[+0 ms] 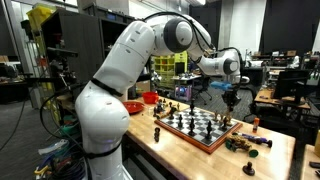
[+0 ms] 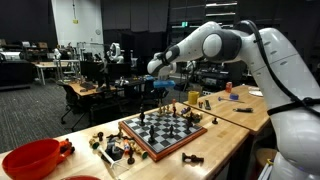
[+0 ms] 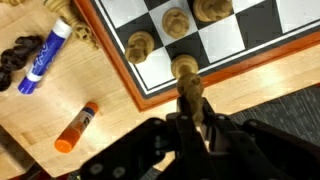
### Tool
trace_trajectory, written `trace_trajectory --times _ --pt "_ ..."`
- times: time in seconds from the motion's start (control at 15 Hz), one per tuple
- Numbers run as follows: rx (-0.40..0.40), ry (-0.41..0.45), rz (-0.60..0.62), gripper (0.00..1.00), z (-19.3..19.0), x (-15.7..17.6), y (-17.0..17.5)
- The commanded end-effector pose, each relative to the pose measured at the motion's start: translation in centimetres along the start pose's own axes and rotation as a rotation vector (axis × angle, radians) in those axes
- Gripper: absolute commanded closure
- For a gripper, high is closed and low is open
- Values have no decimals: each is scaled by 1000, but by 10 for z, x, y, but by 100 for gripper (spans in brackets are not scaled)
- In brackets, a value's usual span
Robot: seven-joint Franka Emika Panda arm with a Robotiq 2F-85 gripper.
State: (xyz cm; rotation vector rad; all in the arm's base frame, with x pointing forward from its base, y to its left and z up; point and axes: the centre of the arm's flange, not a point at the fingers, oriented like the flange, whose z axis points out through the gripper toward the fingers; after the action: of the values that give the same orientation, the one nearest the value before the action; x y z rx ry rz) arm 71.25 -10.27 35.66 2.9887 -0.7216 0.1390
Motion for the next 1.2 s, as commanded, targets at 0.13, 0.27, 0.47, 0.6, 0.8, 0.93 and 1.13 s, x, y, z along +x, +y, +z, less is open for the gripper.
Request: trace_trajectory --times 0.13,0.27,0.47,0.6,0.8,0.93,1.13 --pt "20 -6 -9 96 1 1 0" --pt "20 -6 -13 96 1 0 0" --pt "21 -3 -16 91 -1 0 0" --pt "22 -2 -18 96 -2 -1 0" --pt "20 -3 -22 60 -2 -2 0" --pt "22 -3 -24 50 -2 -3 -1" --pt "22 -2 -28 31 -3 -3 -1"
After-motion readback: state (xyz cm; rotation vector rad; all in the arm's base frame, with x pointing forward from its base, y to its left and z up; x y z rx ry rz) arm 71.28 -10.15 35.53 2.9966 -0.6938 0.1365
